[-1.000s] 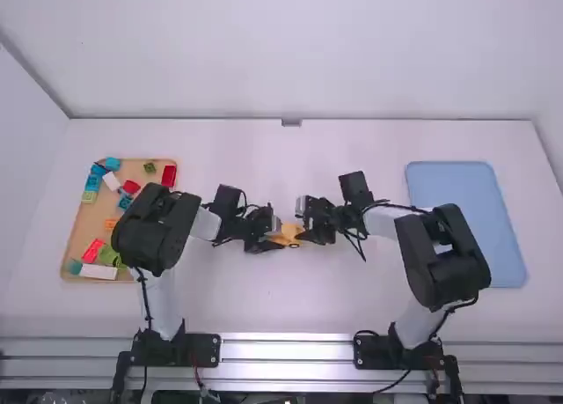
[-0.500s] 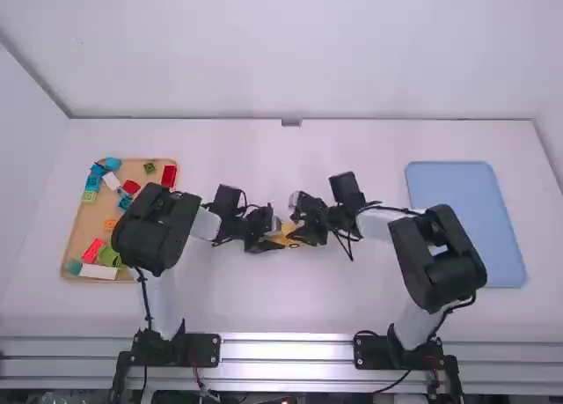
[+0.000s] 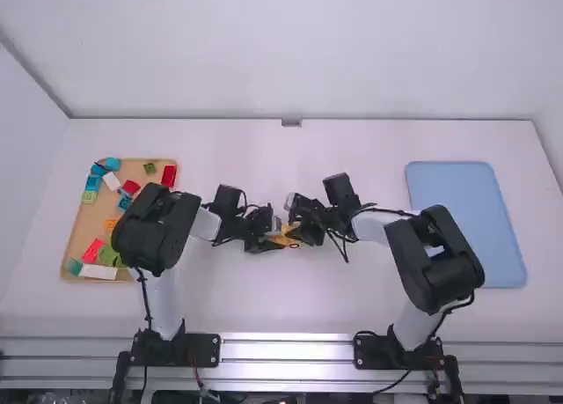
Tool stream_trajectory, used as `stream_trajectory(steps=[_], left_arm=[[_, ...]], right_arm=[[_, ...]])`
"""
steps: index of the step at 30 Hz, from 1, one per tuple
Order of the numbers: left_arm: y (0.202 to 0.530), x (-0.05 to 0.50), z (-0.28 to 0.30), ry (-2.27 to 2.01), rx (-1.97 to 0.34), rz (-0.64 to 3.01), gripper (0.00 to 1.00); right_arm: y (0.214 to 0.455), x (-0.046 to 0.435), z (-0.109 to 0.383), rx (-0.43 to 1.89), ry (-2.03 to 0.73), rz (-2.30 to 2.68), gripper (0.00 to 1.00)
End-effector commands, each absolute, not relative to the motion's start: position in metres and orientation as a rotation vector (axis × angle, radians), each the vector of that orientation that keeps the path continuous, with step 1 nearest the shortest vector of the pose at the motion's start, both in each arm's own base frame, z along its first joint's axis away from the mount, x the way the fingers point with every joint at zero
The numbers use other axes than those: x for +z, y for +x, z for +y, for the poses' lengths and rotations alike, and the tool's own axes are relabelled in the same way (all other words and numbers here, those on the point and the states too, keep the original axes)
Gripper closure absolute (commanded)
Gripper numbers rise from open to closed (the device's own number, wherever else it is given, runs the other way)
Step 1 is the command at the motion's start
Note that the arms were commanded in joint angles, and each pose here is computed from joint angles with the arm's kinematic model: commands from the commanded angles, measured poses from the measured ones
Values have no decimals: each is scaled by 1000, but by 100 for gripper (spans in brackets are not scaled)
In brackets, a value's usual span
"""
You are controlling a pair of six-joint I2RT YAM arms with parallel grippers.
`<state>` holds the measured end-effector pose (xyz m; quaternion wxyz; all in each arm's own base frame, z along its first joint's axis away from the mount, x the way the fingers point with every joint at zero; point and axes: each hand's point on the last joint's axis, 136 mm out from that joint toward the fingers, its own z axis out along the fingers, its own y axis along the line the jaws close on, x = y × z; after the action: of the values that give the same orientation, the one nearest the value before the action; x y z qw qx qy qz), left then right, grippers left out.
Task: Assemble lego blocks to make yellow taxi
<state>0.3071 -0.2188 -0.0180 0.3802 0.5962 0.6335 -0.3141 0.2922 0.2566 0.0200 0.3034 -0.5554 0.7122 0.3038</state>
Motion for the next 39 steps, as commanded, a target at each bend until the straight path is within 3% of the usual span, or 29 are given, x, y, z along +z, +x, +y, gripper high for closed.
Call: stream_trajectory(steps=[1,14,24,39], left_arm=[[298,-31,-216,1510,-825,1699,69],[299,-30,-216,1511,-823,1696,69],[299,-31,-216,1511,-823,1696,71],[298,-31,-216,1511,-825,1700,72]], right_arm=[[287,14,256,844,-1468,1904,53],[279,4,255,869,-1478,1946,52],[281,1,252,840,-1484,1959,75],[298,-6,225,644,-1648,1806,77]])
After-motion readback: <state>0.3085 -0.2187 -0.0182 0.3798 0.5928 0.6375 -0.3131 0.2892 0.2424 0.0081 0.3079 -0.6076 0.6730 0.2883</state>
